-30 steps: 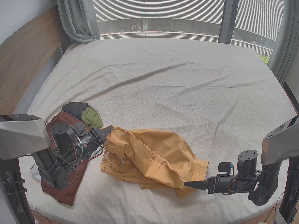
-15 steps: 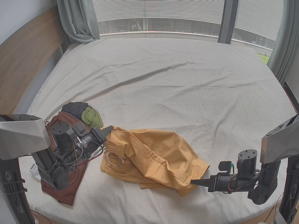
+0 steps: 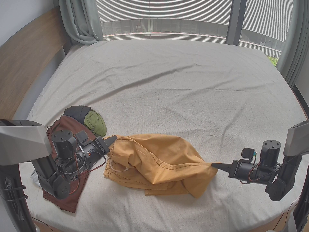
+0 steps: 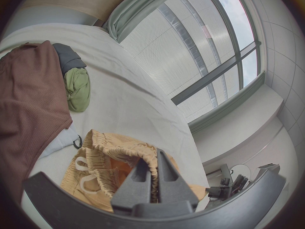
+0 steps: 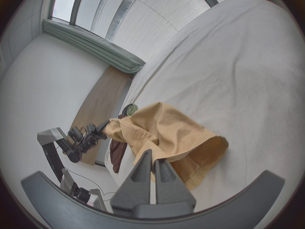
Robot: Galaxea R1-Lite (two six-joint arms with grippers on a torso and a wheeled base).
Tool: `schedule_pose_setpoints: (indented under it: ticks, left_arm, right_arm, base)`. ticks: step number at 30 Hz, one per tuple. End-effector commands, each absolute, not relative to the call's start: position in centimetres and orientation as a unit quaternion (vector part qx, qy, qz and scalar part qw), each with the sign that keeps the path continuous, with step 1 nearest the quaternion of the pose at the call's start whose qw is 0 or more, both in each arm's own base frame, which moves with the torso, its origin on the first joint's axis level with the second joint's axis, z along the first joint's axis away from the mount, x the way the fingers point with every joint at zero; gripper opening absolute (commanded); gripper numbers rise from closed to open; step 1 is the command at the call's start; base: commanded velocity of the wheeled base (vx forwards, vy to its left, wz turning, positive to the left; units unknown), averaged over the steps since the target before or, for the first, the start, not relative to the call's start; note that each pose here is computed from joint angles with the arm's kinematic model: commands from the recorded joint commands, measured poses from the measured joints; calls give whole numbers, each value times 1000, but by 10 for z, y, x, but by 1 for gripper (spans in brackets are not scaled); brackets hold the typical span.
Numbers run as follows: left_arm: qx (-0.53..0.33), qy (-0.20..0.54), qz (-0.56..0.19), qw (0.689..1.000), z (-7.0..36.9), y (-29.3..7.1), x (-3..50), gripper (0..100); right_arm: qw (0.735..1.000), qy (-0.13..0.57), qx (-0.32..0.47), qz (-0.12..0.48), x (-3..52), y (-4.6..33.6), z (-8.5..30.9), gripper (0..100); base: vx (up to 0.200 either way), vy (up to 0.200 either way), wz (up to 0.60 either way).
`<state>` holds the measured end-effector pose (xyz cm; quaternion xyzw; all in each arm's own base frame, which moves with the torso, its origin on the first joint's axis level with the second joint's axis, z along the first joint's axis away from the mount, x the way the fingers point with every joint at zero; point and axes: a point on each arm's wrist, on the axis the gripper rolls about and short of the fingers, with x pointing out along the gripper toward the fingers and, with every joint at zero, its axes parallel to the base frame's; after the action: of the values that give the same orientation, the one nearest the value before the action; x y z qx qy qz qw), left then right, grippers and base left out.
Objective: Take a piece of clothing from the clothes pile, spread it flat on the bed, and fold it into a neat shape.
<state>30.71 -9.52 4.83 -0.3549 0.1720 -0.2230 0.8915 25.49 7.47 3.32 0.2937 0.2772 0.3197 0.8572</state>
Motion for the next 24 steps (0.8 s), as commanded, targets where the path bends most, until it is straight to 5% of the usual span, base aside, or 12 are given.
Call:
schedule_pose_setpoints:
  ticks: [1, 18, 19, 24]
  left_arm:
    - [-353, 181, -221, 891, 46, -94, 303, 0]
    - [-350, 181, -224, 891, 45, -94, 304, 0]
    - [-350, 181, -224, 891, 45, -94, 304, 0]
    - [-350, 180, -223, 892, 45, -94, 304, 0]
  right_arm:
    - [866, 245, 297, 320, 261, 66, 47, 0]
    - [840, 317, 295, 327, 253, 83, 15, 0]
    - [840, 317, 295, 327, 253, 83, 15, 100]
    - [837, 319, 292, 335, 252, 88, 14, 100]
  base:
    - [0, 0, 0]
    - [0, 0, 0]
    - [0, 0, 0]
    - [0, 0, 0]
